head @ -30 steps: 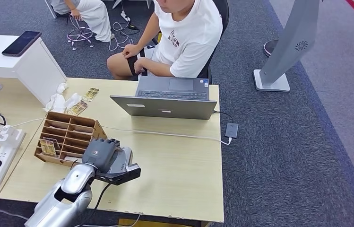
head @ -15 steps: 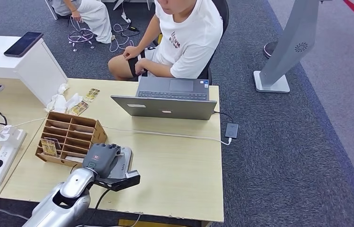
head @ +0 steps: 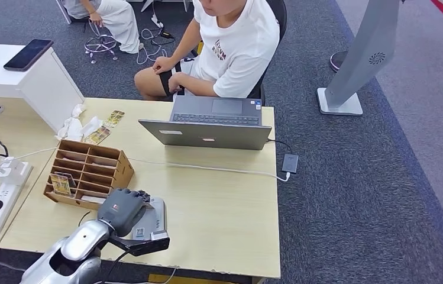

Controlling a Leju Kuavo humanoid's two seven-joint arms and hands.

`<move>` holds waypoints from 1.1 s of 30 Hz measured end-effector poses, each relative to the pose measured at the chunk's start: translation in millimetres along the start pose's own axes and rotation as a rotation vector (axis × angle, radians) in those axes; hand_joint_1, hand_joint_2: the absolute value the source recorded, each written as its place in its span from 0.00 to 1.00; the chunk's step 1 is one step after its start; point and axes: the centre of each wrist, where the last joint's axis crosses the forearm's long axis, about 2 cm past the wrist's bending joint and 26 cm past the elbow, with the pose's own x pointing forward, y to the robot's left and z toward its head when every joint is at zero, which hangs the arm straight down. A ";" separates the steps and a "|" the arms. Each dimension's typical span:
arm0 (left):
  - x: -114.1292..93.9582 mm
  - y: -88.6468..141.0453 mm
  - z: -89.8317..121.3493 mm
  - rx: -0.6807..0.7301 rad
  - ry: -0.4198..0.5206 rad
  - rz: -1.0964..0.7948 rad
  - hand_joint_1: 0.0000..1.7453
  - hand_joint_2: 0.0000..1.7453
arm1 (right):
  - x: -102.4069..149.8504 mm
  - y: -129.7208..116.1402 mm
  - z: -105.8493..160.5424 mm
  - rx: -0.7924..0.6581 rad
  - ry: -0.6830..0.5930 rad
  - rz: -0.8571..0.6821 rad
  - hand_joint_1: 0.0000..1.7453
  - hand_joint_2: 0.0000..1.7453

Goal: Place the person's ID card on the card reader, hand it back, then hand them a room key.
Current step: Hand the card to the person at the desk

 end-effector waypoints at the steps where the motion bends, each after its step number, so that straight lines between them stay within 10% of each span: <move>1: 0.9 1.5 2.2 0.010 -0.010 -0.003 1.00 1.00 | -0.1 0.0 0.0 0.000 -0.001 -0.001 0.00 1.00; 14: 14.5 84.0 -26.4 0.550 0.052 0.055 1.00 1.00 | 2.0 0.9 0.3 0.014 -0.008 0.024 0.00 1.00; 21: -31.3 155.0 -54.2 0.824 0.174 0.039 1.00 1.00 | 3.6 0.0 0.1 0.026 -0.029 0.069 0.00 1.00; 33: -94.7 216.6 -85.5 0.869 0.350 0.004 1.00 1.00 | 3.8 -2.8 -0.7 0.034 -0.040 0.091 0.00 1.00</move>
